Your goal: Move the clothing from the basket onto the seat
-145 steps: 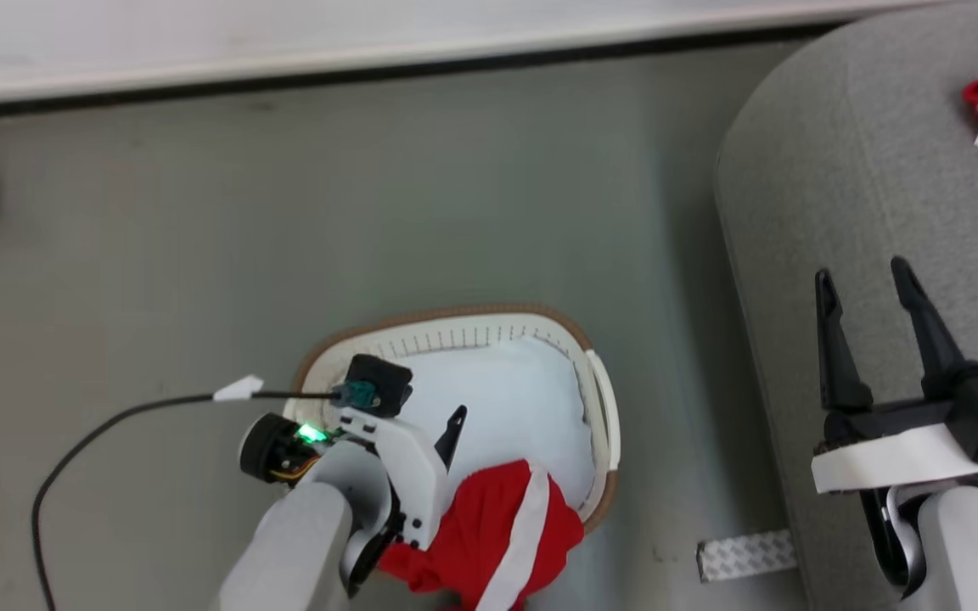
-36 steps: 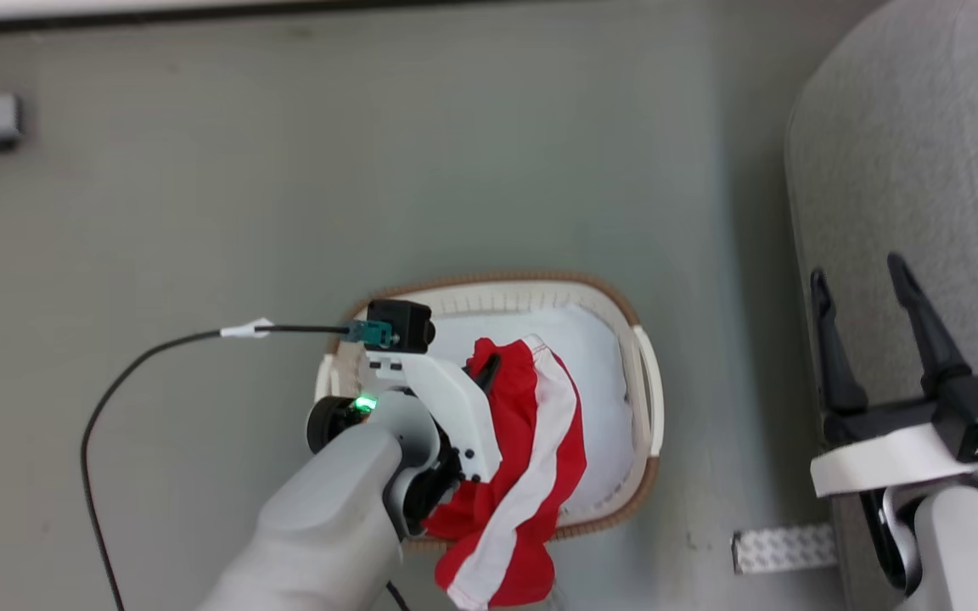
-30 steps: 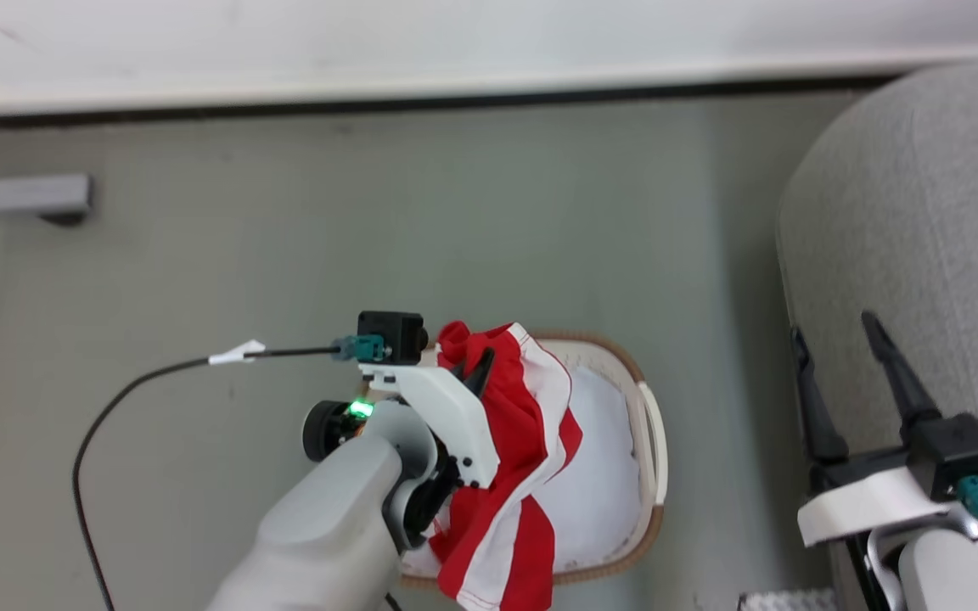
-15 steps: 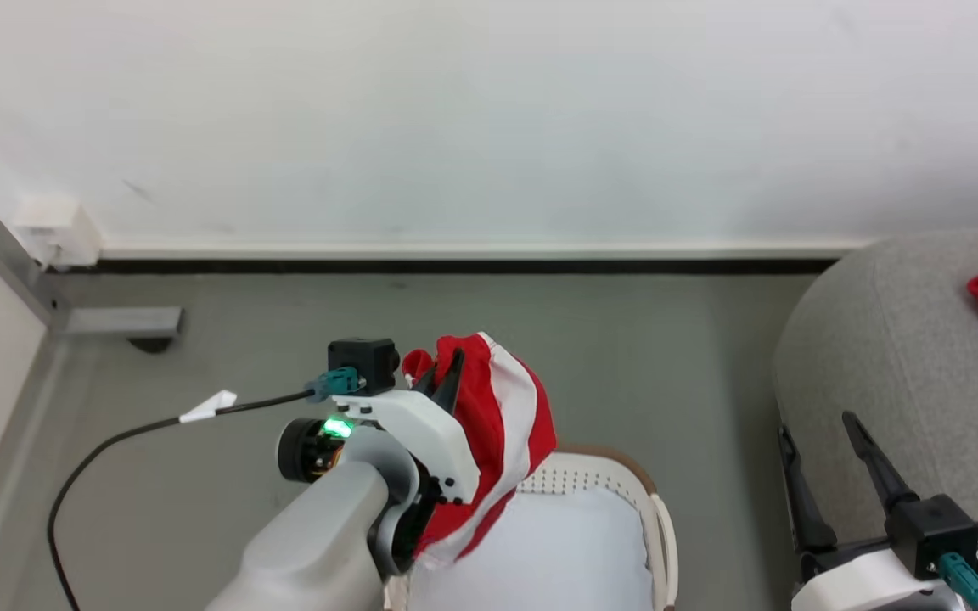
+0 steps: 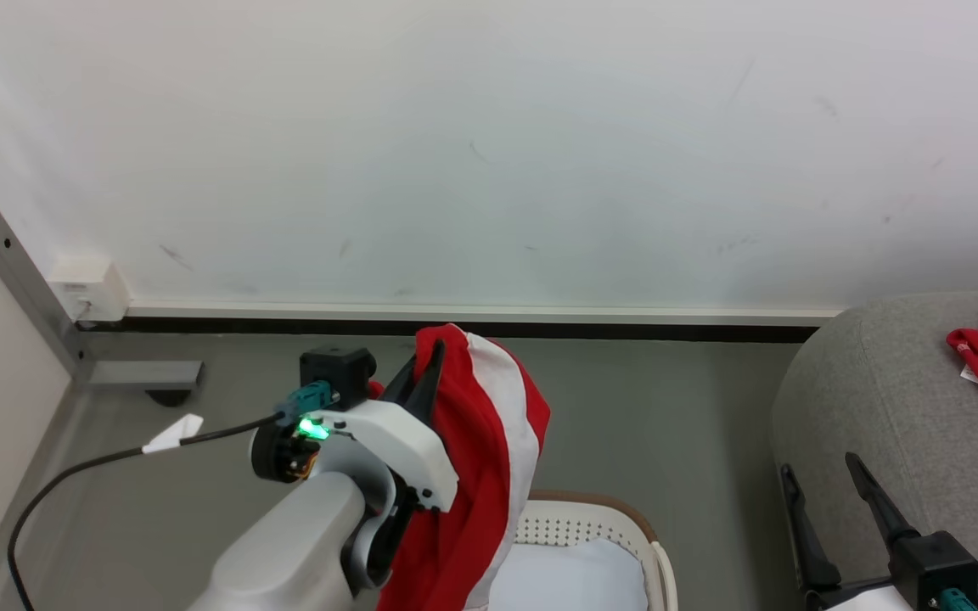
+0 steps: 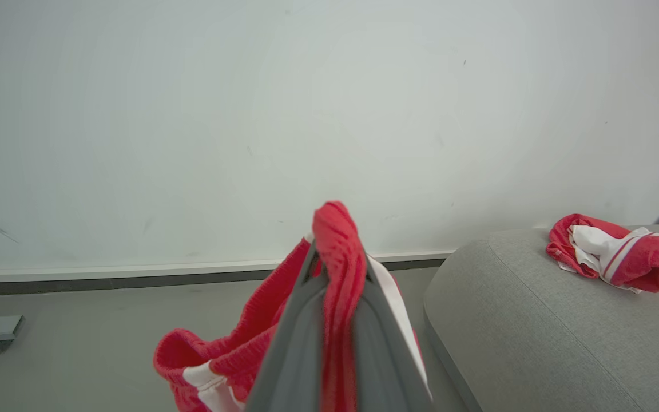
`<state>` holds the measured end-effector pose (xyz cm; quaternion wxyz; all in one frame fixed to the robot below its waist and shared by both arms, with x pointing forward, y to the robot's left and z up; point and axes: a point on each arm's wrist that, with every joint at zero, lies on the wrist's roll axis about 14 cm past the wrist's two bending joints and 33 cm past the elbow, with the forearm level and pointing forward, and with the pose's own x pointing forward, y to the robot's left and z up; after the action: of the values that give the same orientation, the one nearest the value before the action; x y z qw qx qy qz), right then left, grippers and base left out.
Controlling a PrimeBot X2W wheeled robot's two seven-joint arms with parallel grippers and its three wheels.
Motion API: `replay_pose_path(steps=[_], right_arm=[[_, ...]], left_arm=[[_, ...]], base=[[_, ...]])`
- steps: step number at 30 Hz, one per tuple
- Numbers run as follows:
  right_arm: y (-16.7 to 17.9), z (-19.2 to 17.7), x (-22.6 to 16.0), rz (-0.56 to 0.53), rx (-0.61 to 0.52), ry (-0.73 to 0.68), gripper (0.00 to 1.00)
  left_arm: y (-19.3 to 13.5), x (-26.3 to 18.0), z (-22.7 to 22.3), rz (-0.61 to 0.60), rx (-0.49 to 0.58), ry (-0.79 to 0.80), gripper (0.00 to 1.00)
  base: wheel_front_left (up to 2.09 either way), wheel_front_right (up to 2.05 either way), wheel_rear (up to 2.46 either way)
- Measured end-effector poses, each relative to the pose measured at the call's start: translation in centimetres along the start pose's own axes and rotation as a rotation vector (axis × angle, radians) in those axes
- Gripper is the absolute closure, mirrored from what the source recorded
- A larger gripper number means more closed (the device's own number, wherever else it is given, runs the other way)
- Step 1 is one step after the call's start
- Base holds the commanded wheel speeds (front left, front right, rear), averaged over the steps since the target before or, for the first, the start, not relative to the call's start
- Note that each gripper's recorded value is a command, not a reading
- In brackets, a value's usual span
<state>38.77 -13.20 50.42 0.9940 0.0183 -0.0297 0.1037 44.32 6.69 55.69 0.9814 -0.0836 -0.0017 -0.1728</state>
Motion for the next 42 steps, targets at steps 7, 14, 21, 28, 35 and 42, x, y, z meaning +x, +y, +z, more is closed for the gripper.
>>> replay_pose_path(steps=[7, 14, 21, 28, 35, 42], right_arm=[[0.1, 0.5, -1.2, -0.003, 0.007, -0.014, 0.0], [0.6, 1.5, -1.9, 0.007, 0.012, -0.047, 0.0], [3.5, 2.6, -1.1, 0.094, 0.028, -0.08, 0.0], [6.7, 3.9, 0.1, 0.199, 0.026, -0.11, 0.0], [10.2, 3.9, 1.2, 0.317, 0.023, -0.093, 0.0], [13.0, 2.6, 2.0, 0.419, 0.01, -0.028, 0.0]], left_arm=[[-0.2, -1.1, 1.5, -0.006, 0.024, -0.044, 1.0], [-1.0, -1.7, 3.7, -0.021, 0.043, -0.089, 1.0], [-2.6, -1.6, 4.6, -0.067, 0.045, -0.103, 1.0], [-4.3, -1.2, 5.0, -0.111, 0.045, -0.107, 1.0], [-5.6, -1.2, 5.6, -0.15, 0.049, -0.111, 1.0], [-6.7, -1.2, 6.3, -0.184, 0.05, -0.122, 1.0]], base=[[0.0, 0.0, 0.0], [0.0, 0.0, 0.0], [0.0, 0.0, 0.0], [0.0, 0.0, 0.0], [0.0, 0.0, 0.0], [0.0, 0.0, 0.0]])
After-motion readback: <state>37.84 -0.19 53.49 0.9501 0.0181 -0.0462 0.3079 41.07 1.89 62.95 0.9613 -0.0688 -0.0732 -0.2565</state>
